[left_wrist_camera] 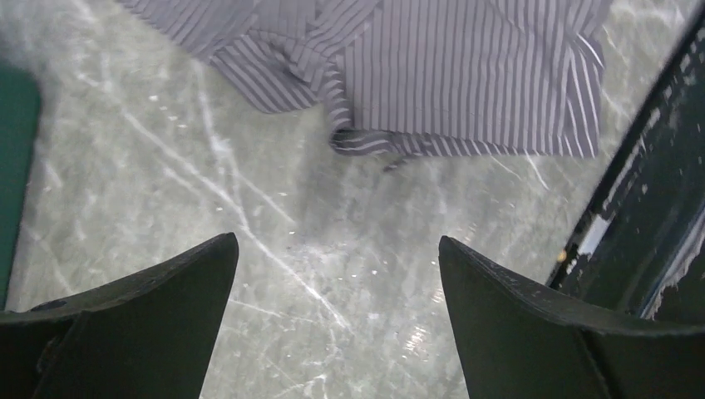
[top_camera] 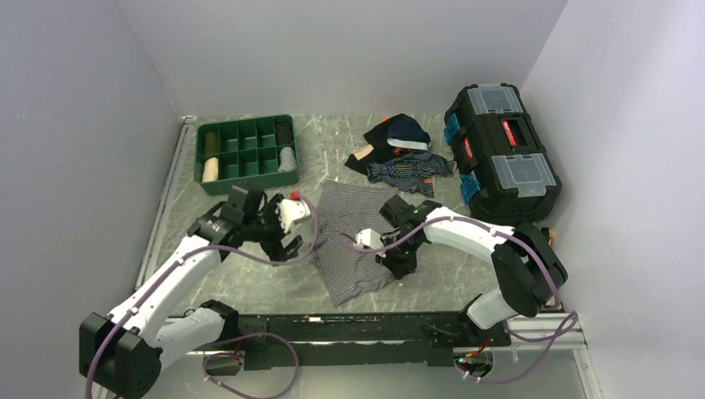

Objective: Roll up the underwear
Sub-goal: Fold the underwear at the center of the board.

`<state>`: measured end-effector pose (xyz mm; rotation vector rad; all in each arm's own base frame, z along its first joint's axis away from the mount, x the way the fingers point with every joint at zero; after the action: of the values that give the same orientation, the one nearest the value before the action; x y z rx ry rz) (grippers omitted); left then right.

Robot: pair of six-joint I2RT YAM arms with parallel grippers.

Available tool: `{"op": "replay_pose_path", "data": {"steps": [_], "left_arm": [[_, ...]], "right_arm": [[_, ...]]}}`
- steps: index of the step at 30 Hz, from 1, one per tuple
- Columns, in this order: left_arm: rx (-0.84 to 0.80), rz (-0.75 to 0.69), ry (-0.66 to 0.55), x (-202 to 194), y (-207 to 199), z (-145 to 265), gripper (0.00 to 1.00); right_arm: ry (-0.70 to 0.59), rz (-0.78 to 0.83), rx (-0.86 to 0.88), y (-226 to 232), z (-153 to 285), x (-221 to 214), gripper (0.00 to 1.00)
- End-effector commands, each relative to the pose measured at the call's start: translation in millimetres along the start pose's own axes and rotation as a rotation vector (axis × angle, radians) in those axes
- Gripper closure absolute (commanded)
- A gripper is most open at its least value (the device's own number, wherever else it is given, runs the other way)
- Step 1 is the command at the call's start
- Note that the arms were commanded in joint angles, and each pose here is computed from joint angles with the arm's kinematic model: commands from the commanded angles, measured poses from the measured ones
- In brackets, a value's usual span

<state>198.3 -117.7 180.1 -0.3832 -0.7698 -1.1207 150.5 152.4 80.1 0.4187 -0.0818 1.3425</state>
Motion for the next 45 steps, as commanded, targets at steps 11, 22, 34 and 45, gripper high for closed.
{"op": "replay_pose_path", "data": {"steps": [11, 22, 34, 45], "left_arm": [[-0.209, -0.408, 0.043, 22, -83, -48, 0.08], [-0.362, -0.592, 0.101, 49, -145, -89, 0.25], [-0.403, -0.653, 0.17, 18, -172, -108, 0.32], [-0.369, -0.674, 0.227, -1, -167, -119, 0.42]], "right_arm": [[-0.145, -0.223, 0.268, -29, 28, 29, 1.0], [-0.134, -0.293, 0.297, -44, 24, 27, 1.0], [-0.136, -0.291, 0.285, -42, 26, 25, 1.0], [-0.137, -0.293, 0.281, -40, 23, 21, 1.0]]}}
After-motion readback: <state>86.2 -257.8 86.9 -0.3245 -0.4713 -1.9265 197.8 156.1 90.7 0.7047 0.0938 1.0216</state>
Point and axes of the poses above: each gripper's point midway between its finger pads, its own z axis back along the fingers, its own y axis along the line the jaws close on, x = y × z, the point moved 6 cm from there along z, back along the fingers, and after that the axes turned 5 degrees about -z, right-handed, at the moved point
